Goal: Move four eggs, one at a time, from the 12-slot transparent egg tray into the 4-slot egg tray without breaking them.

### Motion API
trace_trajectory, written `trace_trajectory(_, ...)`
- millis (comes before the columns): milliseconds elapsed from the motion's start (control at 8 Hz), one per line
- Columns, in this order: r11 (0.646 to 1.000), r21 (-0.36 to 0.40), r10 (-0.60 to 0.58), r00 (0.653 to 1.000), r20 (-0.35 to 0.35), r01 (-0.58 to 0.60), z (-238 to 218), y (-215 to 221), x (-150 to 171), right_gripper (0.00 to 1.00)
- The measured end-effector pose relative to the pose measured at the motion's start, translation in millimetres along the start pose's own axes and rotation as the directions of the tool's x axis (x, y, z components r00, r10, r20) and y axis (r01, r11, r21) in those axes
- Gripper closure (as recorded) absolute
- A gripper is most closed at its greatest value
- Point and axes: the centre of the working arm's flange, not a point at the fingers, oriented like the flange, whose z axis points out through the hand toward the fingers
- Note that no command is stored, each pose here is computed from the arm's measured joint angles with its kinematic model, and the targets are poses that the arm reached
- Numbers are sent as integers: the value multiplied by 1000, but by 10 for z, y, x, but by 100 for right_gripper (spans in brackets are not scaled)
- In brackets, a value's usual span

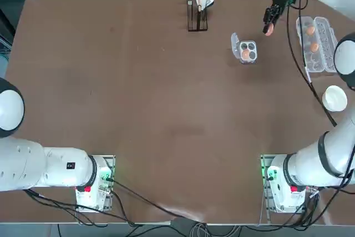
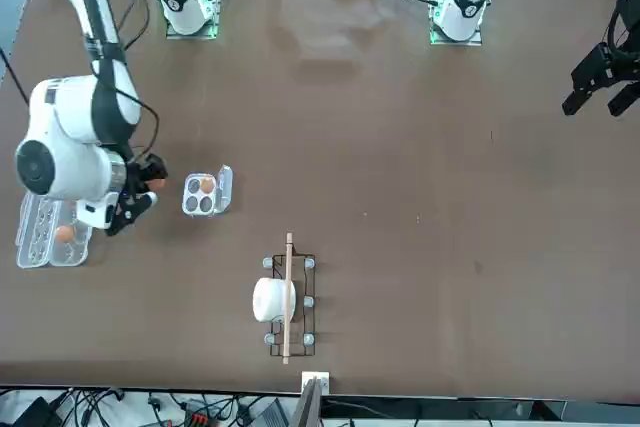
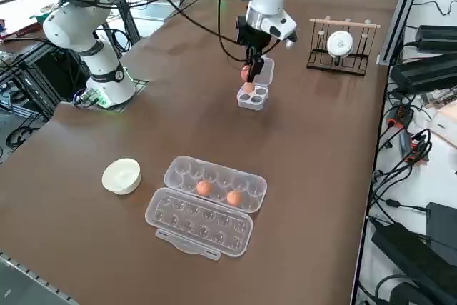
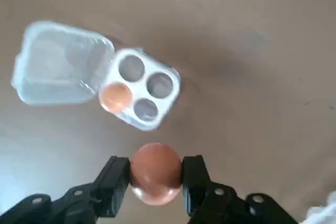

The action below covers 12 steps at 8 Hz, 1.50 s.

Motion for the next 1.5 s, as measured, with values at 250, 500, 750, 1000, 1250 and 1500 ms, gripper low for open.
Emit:
trace_trajectory(250,996,-19,81,996,-25,-82,102,-270,171,42)
trace_trajectory(500,987,-29,155,986,-60,-157,227,-448,315,42)
trace_trajectory(750,977,-34,206,973,-101,-210,398,-640,401,42)
trace_trajectory(1000,974,-35,219,966,-136,-226,563,-686,413,42)
trace_trajectory(1250,974,-40,215,963,-161,-224,792,-694,378,42)
trace_trajectory(1500,974,-45,211,964,-163,-221,936,-709,338,42)
